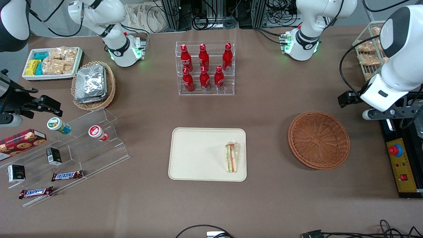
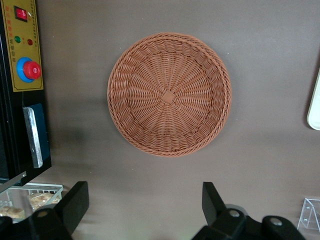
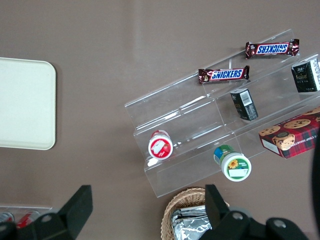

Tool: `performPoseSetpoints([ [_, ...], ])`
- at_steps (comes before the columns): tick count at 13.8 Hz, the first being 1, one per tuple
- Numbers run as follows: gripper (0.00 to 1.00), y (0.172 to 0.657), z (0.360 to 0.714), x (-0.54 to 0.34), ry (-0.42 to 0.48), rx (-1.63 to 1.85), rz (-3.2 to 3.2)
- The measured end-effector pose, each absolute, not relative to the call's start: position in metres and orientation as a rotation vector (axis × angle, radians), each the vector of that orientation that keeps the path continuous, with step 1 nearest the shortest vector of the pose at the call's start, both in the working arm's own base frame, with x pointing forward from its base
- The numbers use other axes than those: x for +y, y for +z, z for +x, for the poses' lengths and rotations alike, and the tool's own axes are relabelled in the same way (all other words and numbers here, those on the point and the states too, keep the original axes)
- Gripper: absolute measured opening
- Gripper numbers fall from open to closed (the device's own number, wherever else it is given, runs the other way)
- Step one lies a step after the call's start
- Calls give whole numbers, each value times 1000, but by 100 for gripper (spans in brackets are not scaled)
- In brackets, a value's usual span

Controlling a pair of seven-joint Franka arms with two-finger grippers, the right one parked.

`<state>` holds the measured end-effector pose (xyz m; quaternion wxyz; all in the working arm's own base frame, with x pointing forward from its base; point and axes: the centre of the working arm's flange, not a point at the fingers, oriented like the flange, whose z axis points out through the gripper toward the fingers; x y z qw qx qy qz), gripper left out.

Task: Place sandwich from basket to tray

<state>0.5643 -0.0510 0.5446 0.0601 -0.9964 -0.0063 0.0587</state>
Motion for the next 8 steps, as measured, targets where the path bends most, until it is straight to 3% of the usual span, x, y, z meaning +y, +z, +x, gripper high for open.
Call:
performPoseSetpoints([
  [4, 100, 531, 591, -65, 221, -13, -2998],
  [8, 100, 529, 589, -74, 256, -25, -3066],
])
